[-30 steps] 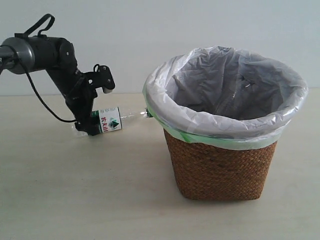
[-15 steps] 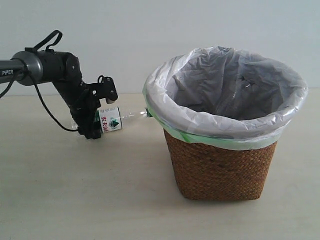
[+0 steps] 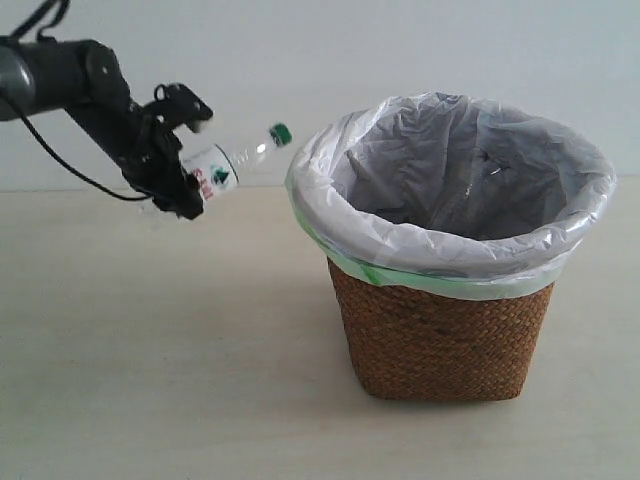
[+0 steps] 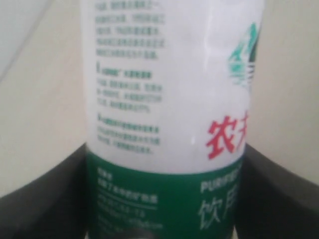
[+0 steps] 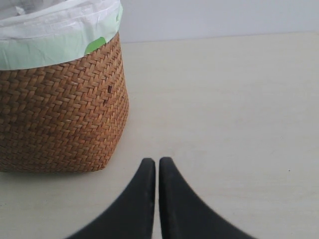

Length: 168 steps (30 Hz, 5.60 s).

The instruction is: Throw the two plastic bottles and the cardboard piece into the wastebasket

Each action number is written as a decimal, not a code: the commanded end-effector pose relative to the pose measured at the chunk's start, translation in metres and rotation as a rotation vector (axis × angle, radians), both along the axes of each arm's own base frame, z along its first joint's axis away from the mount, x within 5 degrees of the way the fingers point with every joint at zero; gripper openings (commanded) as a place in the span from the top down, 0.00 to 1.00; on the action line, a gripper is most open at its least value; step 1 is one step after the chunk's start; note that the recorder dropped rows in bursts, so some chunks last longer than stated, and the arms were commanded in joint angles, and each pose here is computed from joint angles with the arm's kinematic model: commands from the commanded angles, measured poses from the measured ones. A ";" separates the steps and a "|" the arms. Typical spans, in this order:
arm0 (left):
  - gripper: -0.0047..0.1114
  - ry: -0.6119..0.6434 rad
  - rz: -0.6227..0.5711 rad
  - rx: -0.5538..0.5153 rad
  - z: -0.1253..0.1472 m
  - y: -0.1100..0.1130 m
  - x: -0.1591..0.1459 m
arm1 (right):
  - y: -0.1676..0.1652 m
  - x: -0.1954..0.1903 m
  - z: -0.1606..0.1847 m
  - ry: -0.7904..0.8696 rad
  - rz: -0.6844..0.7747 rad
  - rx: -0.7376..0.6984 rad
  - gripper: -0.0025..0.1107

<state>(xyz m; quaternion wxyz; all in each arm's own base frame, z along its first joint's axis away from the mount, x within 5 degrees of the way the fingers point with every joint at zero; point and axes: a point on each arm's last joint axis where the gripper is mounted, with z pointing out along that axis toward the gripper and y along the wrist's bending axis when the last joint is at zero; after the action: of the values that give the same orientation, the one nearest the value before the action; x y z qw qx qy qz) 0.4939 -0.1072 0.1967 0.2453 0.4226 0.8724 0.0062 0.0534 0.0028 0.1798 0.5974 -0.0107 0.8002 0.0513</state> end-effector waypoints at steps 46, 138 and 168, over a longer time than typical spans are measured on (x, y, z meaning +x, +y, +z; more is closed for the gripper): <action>0.93 -0.046 0.424 -0.667 0.132 0.064 -0.158 | 0.000 0.000 0.001 -0.009 -0.001 -0.001 0.98; 0.93 -0.467 0.549 -0.904 0.125 0.068 -0.387 | 0.000 0.000 0.001 -0.009 -0.001 -0.001 0.98; 0.93 -0.821 0.738 -0.717 -0.001 0.105 -0.438 | 0.000 0.000 0.001 -0.009 0.001 -0.001 0.98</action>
<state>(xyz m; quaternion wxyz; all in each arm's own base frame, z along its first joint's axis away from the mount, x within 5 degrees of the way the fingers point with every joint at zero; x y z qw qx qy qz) 0.0566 0.0002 0.2063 0.7040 -0.0644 0.7056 -0.0497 0.0533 0.0027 0.1795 0.5959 -0.0097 0.8014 0.0515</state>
